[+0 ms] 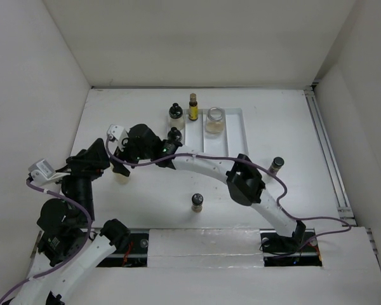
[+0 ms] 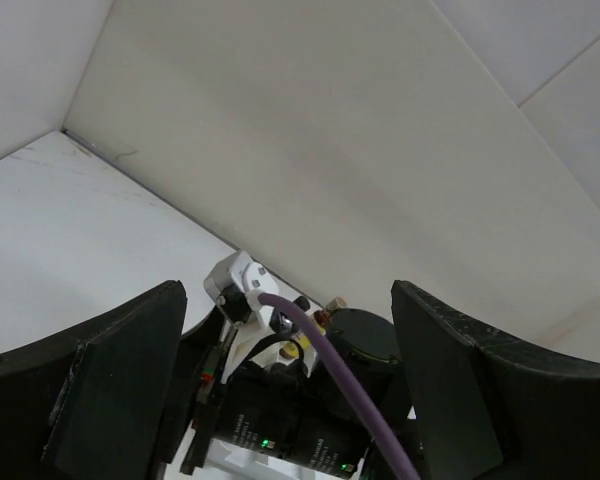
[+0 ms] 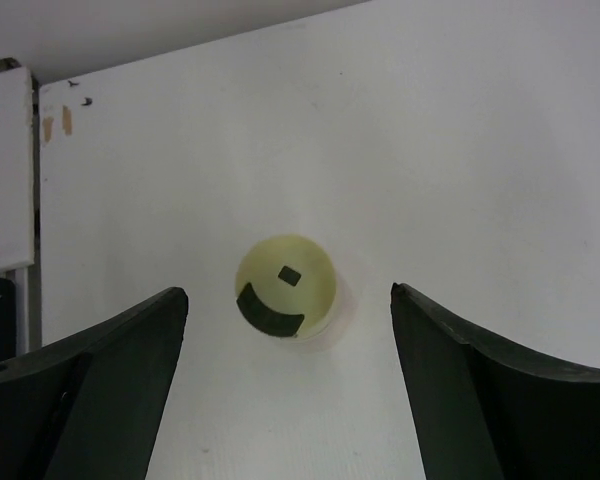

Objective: Organize the condiment bottles

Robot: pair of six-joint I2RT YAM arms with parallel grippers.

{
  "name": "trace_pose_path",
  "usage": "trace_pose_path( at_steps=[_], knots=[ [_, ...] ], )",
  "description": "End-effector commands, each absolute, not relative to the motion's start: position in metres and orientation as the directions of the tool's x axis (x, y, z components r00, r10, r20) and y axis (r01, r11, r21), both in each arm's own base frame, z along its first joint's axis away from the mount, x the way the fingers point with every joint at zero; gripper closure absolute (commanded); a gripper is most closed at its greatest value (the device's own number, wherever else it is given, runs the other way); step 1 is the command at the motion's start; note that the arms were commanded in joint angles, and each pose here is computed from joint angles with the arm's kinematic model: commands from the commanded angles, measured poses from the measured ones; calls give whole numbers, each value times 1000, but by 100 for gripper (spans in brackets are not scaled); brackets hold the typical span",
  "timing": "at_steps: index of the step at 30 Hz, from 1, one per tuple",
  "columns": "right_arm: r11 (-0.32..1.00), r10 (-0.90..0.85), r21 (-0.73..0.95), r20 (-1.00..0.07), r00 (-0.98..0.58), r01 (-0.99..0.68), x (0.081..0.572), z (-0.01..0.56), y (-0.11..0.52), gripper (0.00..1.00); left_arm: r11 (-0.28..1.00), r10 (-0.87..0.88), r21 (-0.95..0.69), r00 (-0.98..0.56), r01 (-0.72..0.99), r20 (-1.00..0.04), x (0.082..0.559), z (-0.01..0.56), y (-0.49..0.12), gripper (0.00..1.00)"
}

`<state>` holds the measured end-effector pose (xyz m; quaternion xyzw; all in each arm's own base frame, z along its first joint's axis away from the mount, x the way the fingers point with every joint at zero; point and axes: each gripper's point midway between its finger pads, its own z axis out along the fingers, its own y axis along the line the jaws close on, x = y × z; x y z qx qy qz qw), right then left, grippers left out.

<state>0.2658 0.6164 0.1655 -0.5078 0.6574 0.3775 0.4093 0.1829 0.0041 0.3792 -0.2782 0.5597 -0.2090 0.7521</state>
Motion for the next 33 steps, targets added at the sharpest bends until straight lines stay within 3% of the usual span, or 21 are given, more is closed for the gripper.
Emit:
trace_pose_path(
  at_steps=[1,10,18,20,27,28,33],
  knots=[
    [224,-352,40,-928,-119,-974,271,153,631,13,762,-625,-648,284,18,-727,187,382,-2,21],
    [257,-325,22,-940,-107,-966,275,150,649,16,770,-623,-637,265,38,-736,189,382,-8,21],
    [314,-187,95,-969,-159,-945,278,163,652,42,776,-620,-629,251,50,-744,191,381,-13,21],
    [304,-153,106,-975,-158,-947,272,173,654,43,780,-615,-625,245,45,-750,193,380,-15,21],
    [357,22,93,-996,-92,-930,277,271,624,47,783,-610,-620,240,41,-755,195,379,-17,21],
    [396,100,88,-994,-52,-914,293,316,602,47,783,-610,-620,240,41,-755,195,379,-17,21],
    [515,217,123,-976,-9,-849,345,382,516,48,789,-603,-613,240,38,-761,195,378,-16,21]
  ],
)
